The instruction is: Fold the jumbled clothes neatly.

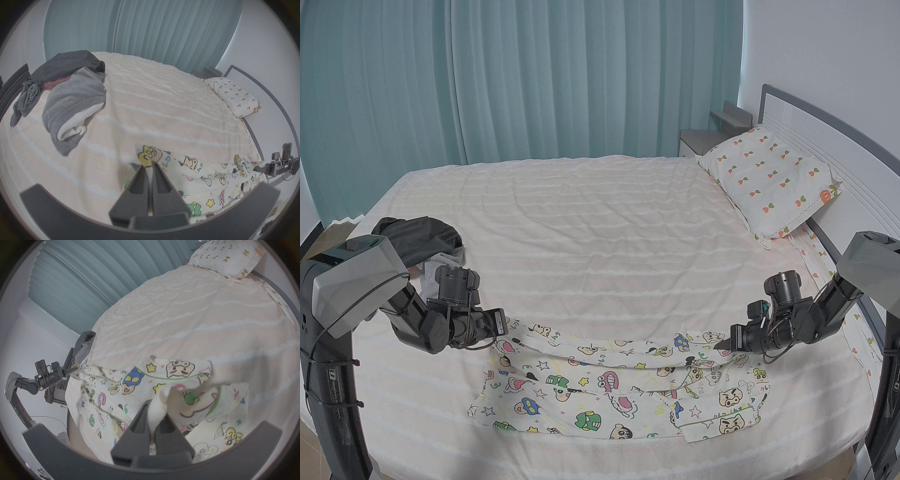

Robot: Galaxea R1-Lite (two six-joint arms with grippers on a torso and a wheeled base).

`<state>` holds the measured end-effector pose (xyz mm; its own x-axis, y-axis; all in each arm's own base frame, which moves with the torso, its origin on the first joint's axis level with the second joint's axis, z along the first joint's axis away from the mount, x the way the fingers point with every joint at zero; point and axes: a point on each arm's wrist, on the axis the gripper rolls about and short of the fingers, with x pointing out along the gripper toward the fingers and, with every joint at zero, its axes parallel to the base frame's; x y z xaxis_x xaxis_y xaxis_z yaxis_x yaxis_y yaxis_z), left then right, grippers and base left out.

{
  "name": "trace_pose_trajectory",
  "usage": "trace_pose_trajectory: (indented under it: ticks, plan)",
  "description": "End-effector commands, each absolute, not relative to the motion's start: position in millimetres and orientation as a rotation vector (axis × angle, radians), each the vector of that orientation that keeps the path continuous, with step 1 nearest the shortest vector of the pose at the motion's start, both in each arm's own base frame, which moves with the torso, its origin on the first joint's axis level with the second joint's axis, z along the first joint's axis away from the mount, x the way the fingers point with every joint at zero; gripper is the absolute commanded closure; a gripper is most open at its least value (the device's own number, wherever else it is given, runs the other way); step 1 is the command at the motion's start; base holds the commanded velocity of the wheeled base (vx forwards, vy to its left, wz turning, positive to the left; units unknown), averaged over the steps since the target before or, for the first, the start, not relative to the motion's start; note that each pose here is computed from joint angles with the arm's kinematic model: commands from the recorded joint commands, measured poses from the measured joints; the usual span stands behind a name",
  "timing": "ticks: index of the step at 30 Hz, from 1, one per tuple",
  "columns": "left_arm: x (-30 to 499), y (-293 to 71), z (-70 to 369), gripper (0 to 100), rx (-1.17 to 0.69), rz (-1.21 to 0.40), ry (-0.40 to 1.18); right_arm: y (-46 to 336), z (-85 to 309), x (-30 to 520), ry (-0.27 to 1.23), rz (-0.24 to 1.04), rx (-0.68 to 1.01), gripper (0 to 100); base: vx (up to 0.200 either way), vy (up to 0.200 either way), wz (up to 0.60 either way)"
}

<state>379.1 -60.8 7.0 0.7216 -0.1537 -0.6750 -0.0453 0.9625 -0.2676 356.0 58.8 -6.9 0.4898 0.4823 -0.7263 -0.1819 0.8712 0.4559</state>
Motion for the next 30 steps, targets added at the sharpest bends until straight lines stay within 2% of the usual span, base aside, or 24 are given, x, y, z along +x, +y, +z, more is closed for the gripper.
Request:
trace_pose_trajectory:
  ticks: [1, 14, 30]
  plan:
    - [370.7, -59.5, 4.2, 100, -0.273, -0.059, 0.792, 58.5, -8.9, 345.9, 0.990, 0.414, 0.340, 100, 0.000, 0.000, 0.00]
    - [351.0, -59.1, 0.4, 100, -0.267, -0.065, 0.811, 55.8, -21.8, 324.6, 0.966, 0.415, 0.327, 100, 0.000, 0.000, 0.00]
    - [330.9, -62.1, -18.3, 100, -0.253, -0.068, 0.888, 53.1, -34.5, 312.7, 1.005, 0.365, 0.252, 100, 0.000, 0.000, 0.00]
